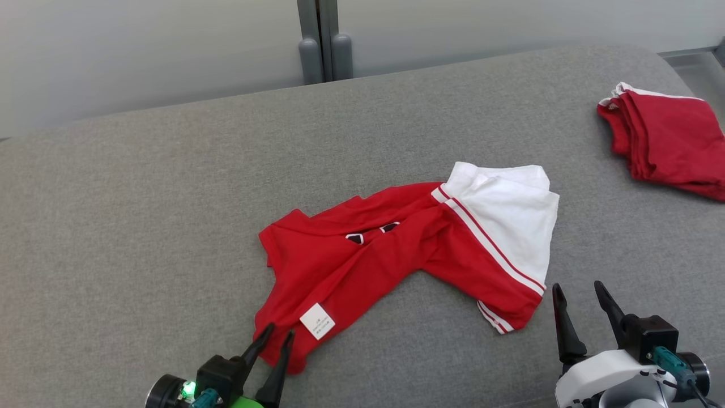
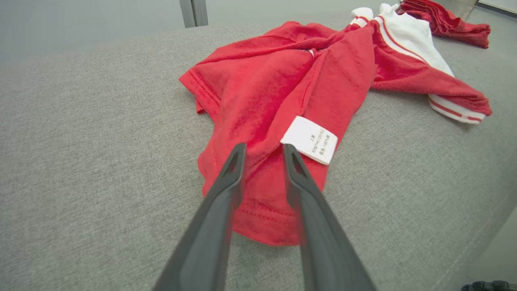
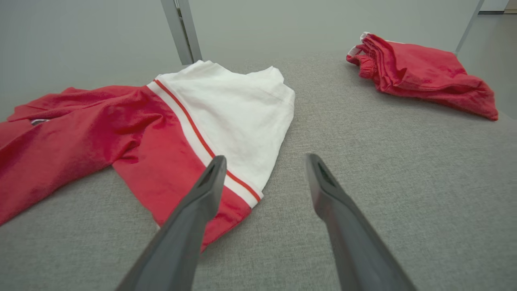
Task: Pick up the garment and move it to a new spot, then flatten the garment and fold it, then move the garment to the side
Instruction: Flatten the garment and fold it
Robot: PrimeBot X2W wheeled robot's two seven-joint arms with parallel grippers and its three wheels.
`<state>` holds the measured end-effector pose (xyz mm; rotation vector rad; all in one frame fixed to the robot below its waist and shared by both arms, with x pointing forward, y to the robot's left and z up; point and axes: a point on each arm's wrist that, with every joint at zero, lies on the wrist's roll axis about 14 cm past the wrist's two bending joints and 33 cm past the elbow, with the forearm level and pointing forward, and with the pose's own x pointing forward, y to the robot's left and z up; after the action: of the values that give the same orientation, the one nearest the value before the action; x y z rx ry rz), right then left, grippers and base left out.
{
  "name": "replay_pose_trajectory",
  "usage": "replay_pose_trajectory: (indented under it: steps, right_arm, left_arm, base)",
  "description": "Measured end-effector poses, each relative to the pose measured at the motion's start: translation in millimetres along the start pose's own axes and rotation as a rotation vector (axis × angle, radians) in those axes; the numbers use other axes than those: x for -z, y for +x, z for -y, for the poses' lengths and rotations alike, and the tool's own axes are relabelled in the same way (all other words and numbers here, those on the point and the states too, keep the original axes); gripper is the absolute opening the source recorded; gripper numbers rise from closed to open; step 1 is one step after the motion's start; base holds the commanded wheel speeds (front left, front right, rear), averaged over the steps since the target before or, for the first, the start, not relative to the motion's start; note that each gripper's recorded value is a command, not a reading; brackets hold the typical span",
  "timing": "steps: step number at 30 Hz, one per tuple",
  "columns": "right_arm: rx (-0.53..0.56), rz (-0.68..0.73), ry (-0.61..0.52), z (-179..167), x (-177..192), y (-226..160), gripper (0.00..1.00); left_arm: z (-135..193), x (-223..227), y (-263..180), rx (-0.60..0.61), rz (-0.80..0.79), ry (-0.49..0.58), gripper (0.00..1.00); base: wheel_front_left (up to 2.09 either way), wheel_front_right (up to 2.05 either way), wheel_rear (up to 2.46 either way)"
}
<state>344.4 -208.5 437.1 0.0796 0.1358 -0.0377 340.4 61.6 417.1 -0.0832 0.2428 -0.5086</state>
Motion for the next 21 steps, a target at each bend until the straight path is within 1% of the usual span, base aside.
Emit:
replay_pose_trajectory:
  steps: [2,7,17,18,20,21]
  right_arm:
    - [0.007,-0.001,0.000,2,0,-1,1.00]
    - [0.016,-0.003,0.002,5,1,-4,1.00]
    - [0.012,-0.011,0.002,4,3,-2,1.00]
    - [0.011,-0.011,0.002,3,4,-2,1.00]
    - [0.009,-0.011,0.002,3,3,-1,1.00]
    - [0.009,-0.009,0.002,3,3,-1,1.00]
  left_arm:
    - [-5,4,1,-0.015,-0.015,0.006,0.47]
    - [-13,17,-1,-0.034,-0.057,0.009,0.47]
    - [-21,27,-6,-0.060,-0.088,0.000,0.41]
    - [-21,29,-6,-0.061,-0.093,-0.001,0.38]
    - [-21,31,-6,-0.061,-0.100,-0.006,0.23]
    - [-21,31,-5,-0.060,-0.101,-0.006,0.00]
  base:
    - [0.00,0.00,0.00]
    - [0.00,0.00,0.00]
    - [0.00,0.00,0.00]
    - [0.00,0.00,0.00]
    - [0.00,0.00,0.00]
    - [0.00,0.00,0.00]
